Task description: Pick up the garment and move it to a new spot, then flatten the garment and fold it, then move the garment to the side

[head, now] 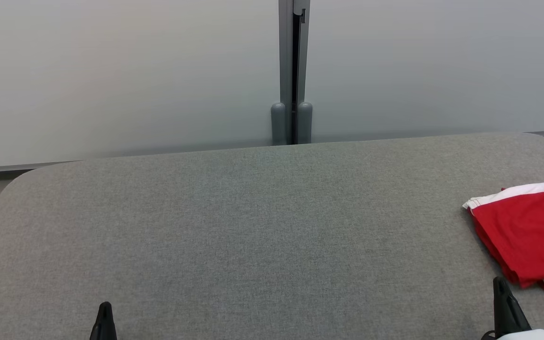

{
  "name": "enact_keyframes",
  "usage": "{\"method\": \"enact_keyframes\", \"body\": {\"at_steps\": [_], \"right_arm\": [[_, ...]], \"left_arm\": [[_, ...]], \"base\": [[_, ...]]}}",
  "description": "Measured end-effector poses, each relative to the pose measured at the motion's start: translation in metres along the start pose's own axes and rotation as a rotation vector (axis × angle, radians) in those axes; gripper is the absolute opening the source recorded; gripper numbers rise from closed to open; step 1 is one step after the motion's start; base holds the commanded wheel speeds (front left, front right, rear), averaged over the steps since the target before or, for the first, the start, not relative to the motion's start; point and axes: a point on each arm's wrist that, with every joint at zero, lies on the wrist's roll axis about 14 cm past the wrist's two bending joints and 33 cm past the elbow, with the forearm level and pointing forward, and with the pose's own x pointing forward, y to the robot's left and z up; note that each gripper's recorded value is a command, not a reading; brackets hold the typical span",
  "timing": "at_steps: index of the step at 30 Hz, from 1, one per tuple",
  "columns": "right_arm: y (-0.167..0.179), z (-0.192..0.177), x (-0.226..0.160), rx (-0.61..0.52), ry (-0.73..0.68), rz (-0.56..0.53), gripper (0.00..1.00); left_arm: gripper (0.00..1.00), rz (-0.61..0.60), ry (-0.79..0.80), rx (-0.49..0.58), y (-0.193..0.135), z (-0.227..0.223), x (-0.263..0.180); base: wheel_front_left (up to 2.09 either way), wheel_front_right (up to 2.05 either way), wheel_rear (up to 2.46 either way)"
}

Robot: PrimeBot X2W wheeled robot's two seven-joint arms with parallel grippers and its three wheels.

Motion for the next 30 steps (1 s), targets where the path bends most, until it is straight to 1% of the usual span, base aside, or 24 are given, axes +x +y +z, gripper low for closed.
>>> {"method": "enact_keyframes", "body": {"at_steps": [17, 18, 30], "right_arm": [[0.003, 0.008, 0.014, 0.267, -0.003, -0.010, 0.00], [0.004, 0.008, 0.015, 0.296, 0.001, -0.011, 0.00], [0.008, 0.012, 0.023, 0.455, 0.001, -0.004, 0.00]], "left_arm": [[0.00, -0.009, 0.017, -0.237, -0.005, 0.008, 0.015], [0.00, -0.014, 0.019, -0.264, -0.007, 0.009, 0.017], [0.00, -0.034, 0.024, -0.404, -0.012, 0.016, 0.026]], "base": [[0.00, 0.00, 0.00], [0.00, 0.00, 0.00], [0.00, 0.00, 0.00]]}}
